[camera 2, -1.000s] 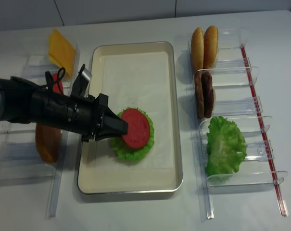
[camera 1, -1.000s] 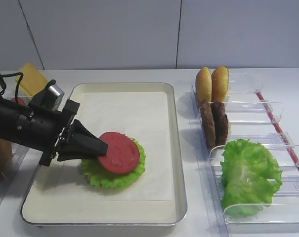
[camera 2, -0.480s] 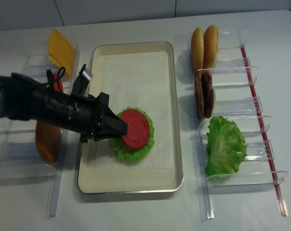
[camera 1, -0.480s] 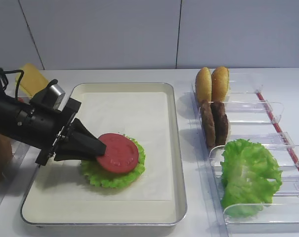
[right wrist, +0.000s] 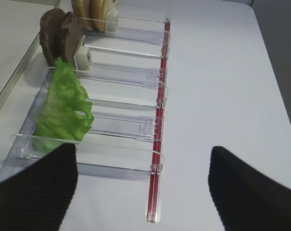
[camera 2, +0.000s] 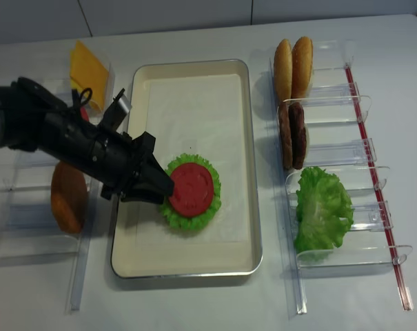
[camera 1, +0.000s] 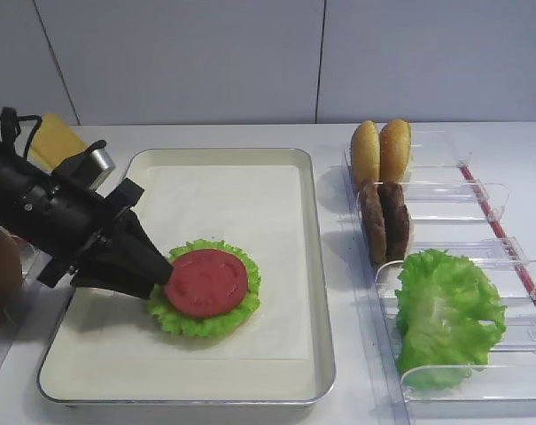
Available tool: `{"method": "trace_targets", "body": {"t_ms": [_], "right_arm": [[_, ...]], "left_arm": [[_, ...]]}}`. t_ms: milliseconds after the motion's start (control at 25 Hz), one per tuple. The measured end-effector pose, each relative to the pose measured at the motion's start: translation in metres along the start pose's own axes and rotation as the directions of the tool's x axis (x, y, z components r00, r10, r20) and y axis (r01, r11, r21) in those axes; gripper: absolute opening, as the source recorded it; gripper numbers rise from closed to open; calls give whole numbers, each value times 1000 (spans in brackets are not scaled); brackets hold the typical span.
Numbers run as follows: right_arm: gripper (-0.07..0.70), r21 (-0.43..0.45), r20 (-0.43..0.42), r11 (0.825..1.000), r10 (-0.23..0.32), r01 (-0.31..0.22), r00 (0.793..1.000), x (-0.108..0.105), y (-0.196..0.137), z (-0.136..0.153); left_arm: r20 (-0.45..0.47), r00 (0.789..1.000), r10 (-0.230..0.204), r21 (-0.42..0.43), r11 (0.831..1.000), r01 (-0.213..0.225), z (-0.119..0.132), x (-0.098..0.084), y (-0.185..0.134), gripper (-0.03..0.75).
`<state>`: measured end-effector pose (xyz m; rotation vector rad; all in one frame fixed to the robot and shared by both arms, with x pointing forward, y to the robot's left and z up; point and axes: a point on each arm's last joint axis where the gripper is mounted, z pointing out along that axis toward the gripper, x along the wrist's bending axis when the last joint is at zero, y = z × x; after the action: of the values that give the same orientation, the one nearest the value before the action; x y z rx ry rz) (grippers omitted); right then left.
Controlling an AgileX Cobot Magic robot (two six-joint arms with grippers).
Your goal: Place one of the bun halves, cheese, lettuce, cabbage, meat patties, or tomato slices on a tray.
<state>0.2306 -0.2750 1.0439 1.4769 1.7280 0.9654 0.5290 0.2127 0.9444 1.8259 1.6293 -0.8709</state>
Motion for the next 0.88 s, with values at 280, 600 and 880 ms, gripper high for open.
{"method": "trace_targets", "body": {"t_ms": [280,600,880], "right_arm": [[562,0,0,1000,0,0,1000,0,0,0],[562,0,0,1000,0,0,1000,0,0,0],[562,0,0,1000,0,0,1000,0,0,0]], "left_arm": [[-100,995,15,3,1000,-15,-18,-10,12,243],[-336,941,25,-59,997,-47,-62,-34,21,243],[-539,841,-42,-162,985,-55,-104,-54,2,243]]}}
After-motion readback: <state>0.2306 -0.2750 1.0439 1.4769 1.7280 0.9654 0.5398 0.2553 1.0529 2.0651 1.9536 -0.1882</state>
